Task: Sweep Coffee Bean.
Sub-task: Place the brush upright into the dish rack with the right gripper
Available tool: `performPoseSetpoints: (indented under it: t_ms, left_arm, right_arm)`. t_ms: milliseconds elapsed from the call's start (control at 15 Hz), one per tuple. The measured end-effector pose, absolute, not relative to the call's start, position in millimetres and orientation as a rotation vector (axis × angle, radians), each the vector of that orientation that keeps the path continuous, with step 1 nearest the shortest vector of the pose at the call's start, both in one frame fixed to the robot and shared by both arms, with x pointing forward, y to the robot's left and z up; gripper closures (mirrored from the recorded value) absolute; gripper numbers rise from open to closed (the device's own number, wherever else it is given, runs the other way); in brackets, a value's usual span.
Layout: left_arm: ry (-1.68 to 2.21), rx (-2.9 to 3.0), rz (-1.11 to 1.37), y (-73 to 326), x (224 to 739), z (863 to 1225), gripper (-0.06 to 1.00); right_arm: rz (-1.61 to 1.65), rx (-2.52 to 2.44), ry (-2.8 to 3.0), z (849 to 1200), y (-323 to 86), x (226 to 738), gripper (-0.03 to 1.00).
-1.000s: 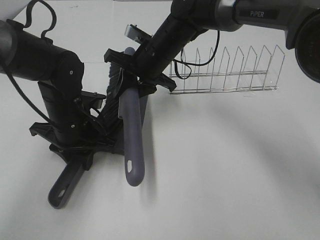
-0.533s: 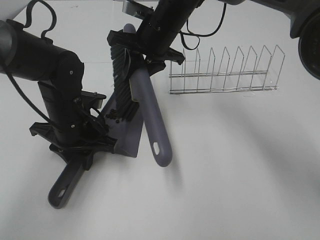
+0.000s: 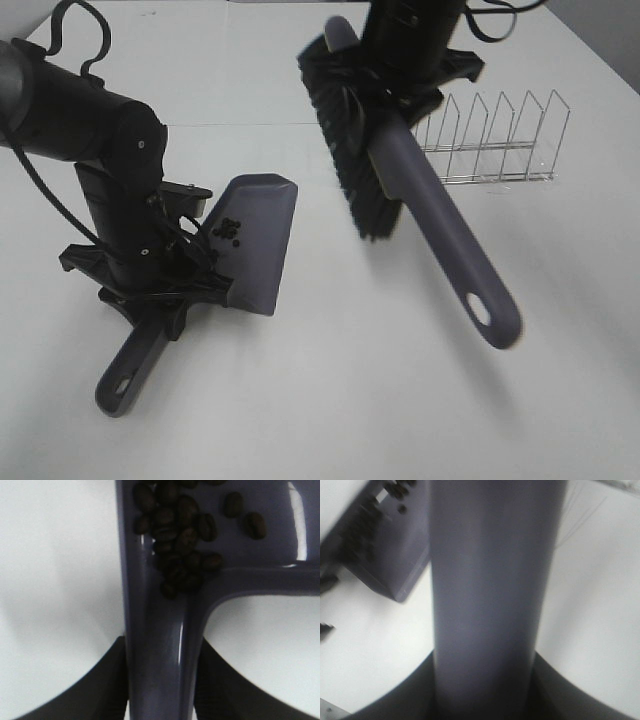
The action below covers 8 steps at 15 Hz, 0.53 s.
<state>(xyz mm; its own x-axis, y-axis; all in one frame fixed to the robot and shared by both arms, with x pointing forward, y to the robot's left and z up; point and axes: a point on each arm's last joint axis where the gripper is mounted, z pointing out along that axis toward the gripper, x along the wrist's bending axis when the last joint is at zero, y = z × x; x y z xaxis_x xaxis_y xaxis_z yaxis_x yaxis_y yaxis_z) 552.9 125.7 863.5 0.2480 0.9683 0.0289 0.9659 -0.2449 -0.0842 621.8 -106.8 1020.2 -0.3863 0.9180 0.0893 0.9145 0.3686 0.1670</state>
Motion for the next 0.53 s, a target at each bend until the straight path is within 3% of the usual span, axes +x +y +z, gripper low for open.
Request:
performPoseSetpoints:
  t_ms: [333,533]
  left_arm:
    - [-1.872,-2.417,0.044,125.7,552.9,863.5,0.62]
    - [-1.877,-2.416,0.053,125.2,552.7,863.5,0.62]
  right_arm:
    - [-0.176,2.011,2.494,957.5,-211.5,594.9,0.66]
    - [-0.296,2.081,2.465,933.6,-235.7,596.0,0.66]
